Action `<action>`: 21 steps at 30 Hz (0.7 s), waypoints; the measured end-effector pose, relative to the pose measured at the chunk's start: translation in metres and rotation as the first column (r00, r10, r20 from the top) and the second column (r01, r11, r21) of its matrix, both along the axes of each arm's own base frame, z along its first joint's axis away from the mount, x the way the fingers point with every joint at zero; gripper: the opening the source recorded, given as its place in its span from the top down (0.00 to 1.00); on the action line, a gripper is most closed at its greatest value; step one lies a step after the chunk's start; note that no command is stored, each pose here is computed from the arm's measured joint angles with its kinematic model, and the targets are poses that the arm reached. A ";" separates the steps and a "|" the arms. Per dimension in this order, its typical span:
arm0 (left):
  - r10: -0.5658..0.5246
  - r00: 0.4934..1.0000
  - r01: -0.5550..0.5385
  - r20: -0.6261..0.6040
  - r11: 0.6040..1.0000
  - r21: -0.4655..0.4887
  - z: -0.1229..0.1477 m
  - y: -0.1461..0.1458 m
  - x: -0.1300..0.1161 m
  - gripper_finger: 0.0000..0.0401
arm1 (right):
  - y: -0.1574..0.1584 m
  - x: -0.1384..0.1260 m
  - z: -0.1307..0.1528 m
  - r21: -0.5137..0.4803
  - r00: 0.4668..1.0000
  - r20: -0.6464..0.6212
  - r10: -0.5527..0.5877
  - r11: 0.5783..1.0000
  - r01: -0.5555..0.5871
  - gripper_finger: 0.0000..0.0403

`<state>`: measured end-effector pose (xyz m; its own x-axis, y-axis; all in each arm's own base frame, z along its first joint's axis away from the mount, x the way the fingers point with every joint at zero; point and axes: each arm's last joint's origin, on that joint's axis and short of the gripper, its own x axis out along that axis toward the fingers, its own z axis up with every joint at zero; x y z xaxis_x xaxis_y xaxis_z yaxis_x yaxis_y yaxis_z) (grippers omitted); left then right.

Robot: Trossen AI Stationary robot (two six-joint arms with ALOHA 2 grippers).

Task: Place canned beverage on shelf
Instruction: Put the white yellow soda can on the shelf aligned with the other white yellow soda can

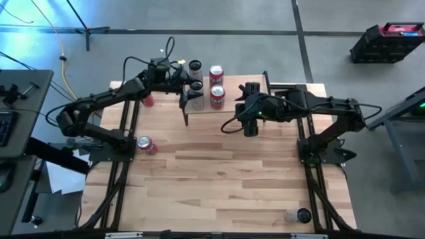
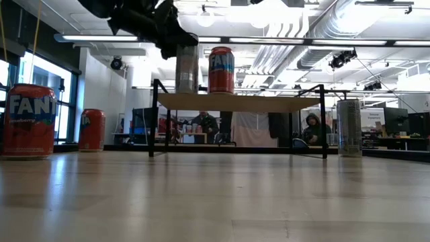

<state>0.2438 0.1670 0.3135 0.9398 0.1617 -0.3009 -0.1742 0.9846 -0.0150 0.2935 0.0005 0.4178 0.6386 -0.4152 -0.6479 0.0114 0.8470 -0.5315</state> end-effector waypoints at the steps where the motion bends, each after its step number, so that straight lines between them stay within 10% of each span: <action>1: 0.007 1.000 -0.007 0.003 1.000 0.009 -0.001 0.000 -0.001 0.39 | 0.000 0.000 0.000 0.000 1.000 0.000 0.000 1.000 0.000 0.36; 21: 0.014 1.000 -0.014 -0.005 0.999 0.042 -0.002 0.000 -0.004 0.39 | 0.000 0.001 0.000 -0.001 1.000 0.008 0.001 1.000 -0.001 0.36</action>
